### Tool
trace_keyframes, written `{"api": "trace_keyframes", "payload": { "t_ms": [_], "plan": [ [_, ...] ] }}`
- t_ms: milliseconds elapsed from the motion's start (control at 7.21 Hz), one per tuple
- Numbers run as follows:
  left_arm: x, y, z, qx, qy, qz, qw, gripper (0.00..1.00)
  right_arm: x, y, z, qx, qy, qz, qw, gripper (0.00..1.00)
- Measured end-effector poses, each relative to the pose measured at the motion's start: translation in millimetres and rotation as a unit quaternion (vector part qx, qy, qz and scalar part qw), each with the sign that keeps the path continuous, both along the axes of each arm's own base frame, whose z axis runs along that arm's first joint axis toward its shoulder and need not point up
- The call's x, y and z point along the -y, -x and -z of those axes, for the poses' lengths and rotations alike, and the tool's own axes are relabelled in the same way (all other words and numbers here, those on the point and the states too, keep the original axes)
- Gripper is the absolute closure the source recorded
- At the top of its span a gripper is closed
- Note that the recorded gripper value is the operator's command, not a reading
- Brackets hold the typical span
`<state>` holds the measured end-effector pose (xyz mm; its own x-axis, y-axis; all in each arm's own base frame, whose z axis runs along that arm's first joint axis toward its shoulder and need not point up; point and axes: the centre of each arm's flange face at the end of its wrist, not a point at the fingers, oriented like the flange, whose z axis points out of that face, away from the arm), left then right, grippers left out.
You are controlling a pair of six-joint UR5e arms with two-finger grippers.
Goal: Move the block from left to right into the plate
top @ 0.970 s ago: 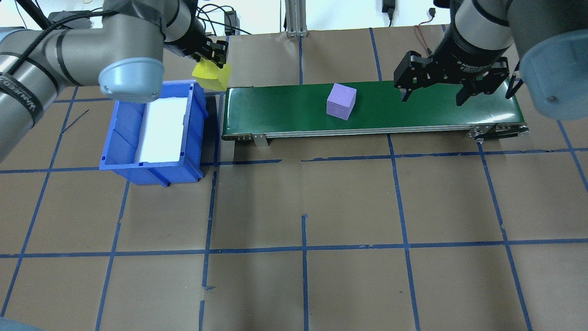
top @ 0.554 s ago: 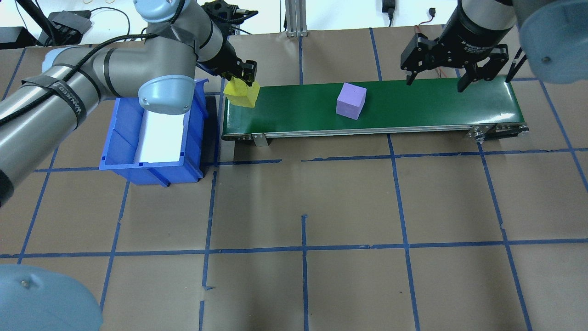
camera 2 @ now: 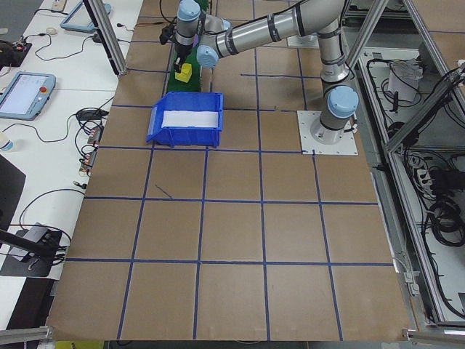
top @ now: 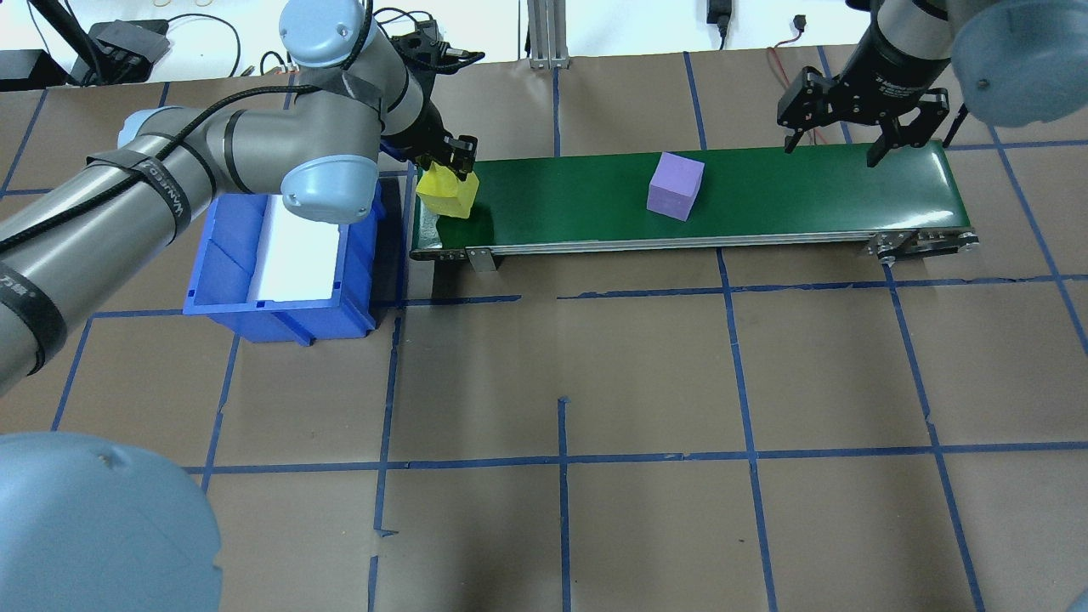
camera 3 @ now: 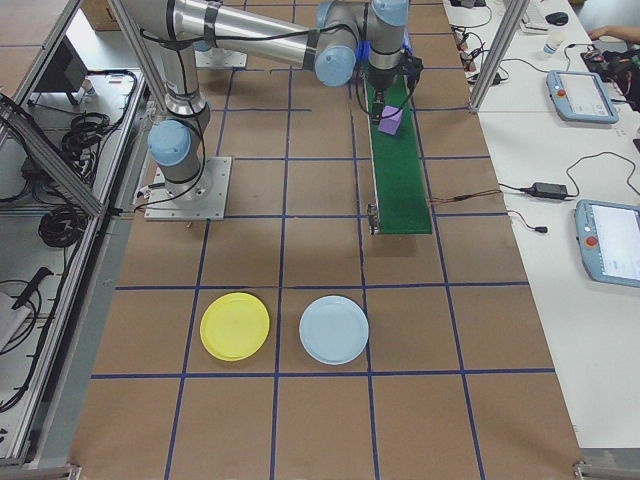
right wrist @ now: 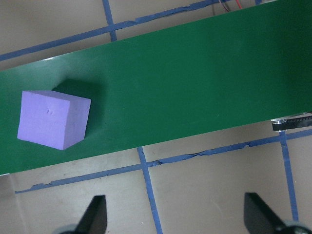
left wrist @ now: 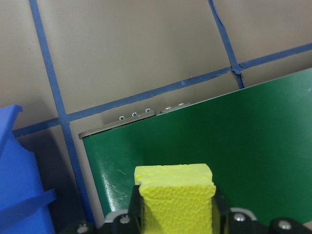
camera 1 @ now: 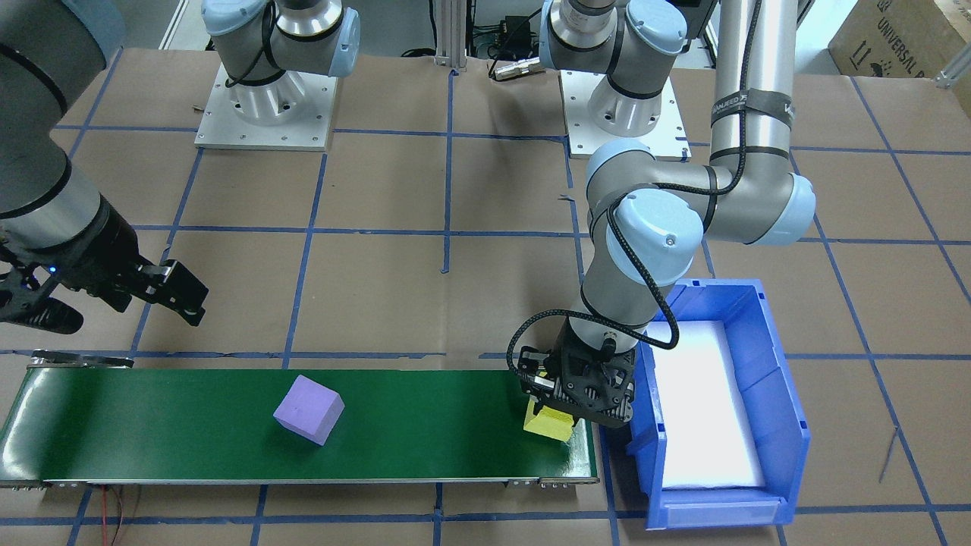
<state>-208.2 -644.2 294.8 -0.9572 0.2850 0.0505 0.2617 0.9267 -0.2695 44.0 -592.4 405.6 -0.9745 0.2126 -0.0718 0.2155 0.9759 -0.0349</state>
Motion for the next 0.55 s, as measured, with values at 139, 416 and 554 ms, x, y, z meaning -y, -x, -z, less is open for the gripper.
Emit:
{"api": "trace_keyframes", "payload": {
  "t_ms": [139,416,554],
  "plan": [
    [4,-3,2,0.015,0.002,-0.007,1.0,0.0,2,5,5,0.001,-0.003,0.0,1.0,0.0],
    [5,-11,-22,0.039,0.022,-0.033,0.998,0.0,3,8,10,0.001,-0.003,0.0,1.0,0.0],
    [-1,-16,-42,0.053,0.027,-0.043,0.997,0.0,3,8,10,0.0,0.001,0.0,1.0,0.0]
  ]
}}
